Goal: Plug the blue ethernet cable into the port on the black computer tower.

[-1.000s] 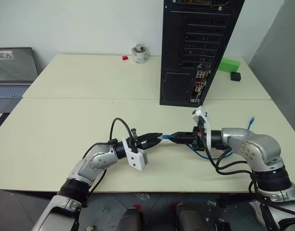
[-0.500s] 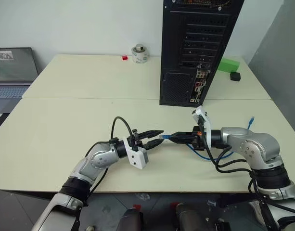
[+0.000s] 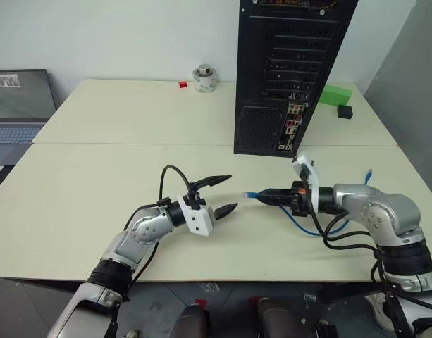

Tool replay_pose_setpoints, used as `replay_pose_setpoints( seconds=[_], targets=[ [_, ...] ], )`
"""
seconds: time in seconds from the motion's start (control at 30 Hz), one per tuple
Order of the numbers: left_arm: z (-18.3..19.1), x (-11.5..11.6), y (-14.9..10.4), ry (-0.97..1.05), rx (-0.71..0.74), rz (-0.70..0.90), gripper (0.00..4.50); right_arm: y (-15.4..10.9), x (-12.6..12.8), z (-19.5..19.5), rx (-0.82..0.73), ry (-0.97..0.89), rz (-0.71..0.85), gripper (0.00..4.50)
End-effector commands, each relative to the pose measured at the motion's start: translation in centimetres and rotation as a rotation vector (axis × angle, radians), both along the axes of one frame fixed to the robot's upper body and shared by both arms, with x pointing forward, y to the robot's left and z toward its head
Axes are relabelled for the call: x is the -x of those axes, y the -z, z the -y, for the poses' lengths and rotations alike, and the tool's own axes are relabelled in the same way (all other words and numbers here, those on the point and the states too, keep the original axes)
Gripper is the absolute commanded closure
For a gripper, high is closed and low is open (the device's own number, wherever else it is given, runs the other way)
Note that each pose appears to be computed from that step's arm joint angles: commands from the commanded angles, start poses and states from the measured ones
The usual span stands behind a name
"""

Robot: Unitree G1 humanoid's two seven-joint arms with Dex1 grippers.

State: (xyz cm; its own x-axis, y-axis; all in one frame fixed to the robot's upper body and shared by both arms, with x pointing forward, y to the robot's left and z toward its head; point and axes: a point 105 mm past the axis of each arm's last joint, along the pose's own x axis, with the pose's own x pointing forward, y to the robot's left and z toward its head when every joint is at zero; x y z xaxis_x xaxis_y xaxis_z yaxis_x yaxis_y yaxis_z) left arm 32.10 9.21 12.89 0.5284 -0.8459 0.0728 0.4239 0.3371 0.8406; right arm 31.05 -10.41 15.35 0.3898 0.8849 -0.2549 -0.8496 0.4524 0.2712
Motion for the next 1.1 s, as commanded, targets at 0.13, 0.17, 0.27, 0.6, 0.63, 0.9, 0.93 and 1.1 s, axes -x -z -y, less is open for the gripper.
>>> replay_pose_setpoints(
  seconds=[0.13, 0.17, 0.27, 0.6, 0.63, 0.9, 0.93, 1.1],
  targets=[
    [-0.5, -1.2, -2.1, -0.078, 0.207, -0.187, 0.71, -2.2, -1.1, 1.7, -0.002, 0.195, 0.22, 4.5],
    [-0.3, -1.2, -2.1, -0.074, 0.219, -0.226, 0.71, -2.5, -1.4, 1.8, -0.002, 0.23, 0.255, 4.5],
    [0.1, -1.2, -2.5, -0.076, 0.286, -0.32, 0.71, -3.8, -2.7, 1.9, 0.014, 0.384, 0.38, 4.5],
    [0.5, -3.0, -5.7, -0.079, 0.424, -0.483, 0.71, -4.7, -6.7, 1.1, 0.101, 0.806, 0.587, 4.5],
    [0.6, -3.1, -6.0, -0.076, 0.432, -0.491, 0.71, -4.7, -7.0, 1.3, 0.109, 0.846, 0.593, 4.5],
    [2.0, -3.8, -8.1, -0.064, 0.432, -0.578, 0.71, -5.2, -9.1, 3.7, 0.101, 1.135, 0.612, 4.5],
    [2.1, -3.7, -8.3, -0.062, 0.428, -0.582, 0.71, -5.2, -9.1, 3.8, 0.099, 1.149, 0.615, 4.5],
    [2.9, -3.6, -9.0, -0.05, 0.427, -0.595, 0.71, -5.6, -9.2, 3.5, 0.072, 1.165, 0.62, 4.5]
  ],
)
